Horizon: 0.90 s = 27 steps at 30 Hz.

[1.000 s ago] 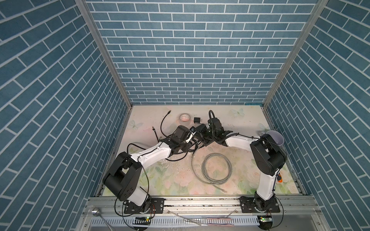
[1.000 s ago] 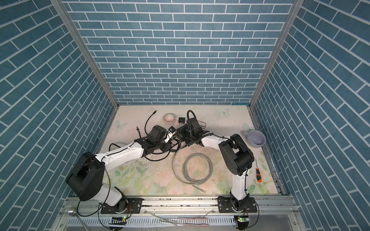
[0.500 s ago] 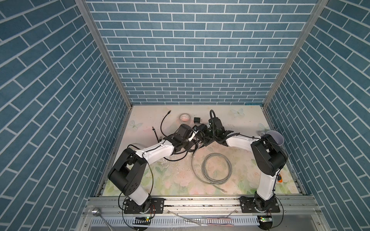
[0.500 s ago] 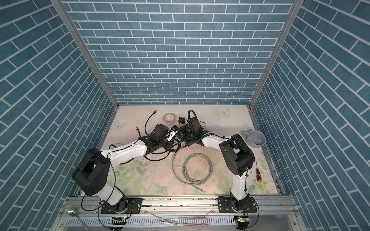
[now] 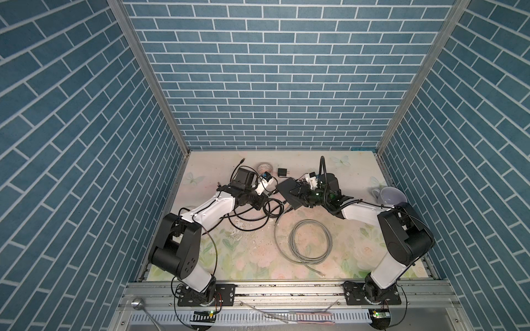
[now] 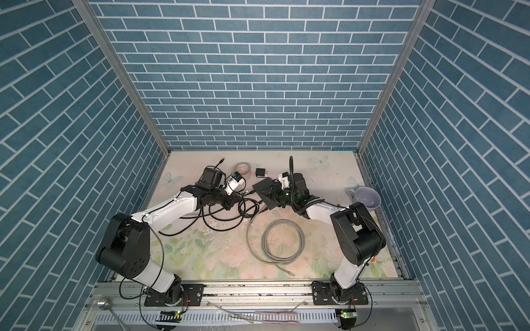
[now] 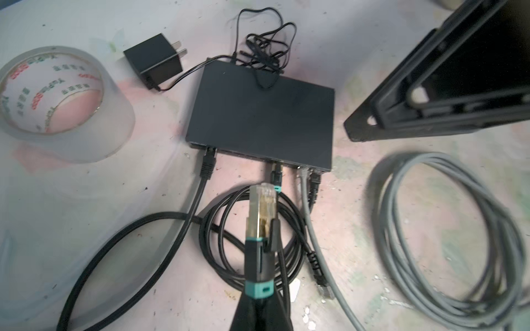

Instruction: Insert the plug into the switch port

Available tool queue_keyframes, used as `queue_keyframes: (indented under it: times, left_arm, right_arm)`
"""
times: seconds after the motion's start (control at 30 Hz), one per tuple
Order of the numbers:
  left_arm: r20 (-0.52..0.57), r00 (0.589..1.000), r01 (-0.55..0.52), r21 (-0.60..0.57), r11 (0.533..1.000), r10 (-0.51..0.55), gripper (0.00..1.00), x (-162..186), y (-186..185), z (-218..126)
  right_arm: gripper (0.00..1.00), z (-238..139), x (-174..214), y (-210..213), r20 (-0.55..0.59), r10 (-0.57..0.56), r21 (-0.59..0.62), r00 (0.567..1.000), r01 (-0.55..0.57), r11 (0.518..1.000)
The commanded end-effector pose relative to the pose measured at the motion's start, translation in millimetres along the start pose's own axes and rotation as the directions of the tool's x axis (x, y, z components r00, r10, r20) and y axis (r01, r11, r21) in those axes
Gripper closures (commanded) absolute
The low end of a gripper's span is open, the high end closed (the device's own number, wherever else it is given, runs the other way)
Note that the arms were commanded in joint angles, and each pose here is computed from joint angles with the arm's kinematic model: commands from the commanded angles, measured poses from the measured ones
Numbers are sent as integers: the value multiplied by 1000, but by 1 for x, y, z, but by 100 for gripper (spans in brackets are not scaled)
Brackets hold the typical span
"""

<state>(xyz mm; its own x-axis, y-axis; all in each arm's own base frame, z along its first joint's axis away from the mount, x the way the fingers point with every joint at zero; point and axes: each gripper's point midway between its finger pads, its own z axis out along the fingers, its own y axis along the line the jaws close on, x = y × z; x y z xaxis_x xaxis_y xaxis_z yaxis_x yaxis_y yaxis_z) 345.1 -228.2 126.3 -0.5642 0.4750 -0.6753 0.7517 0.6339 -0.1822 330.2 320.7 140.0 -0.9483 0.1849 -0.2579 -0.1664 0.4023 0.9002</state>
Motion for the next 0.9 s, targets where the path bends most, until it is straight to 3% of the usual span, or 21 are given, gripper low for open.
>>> queue_keyframes:
  times: [0.0,0.2,0.47,0.77,0.87]
  left_arm:
    - [-53,999,10,200,980,1,100,7,-32,-4]
    - [-83,997,25,244,969,-5,100,10,-36,-6]
    - [-69,997,38,271,962,-20,100,9,-38,-7]
    - [-46,999,21,280,960,-9,100,4,-42,-14]
    - [-40,999,16,274,961,-5,100,4,-42,-16]
  right_arm:
    - [52,-1,27,30,-90,-336,-211,938,311,927]
    - [52,5,24,48,-77,-402,-332,912,357,873]
    - [54,16,21,45,-82,-344,-346,936,297,890]
    - [61,36,14,53,-61,-303,-332,951,267,904]
    - [68,39,15,57,-64,-297,-343,953,258,903]
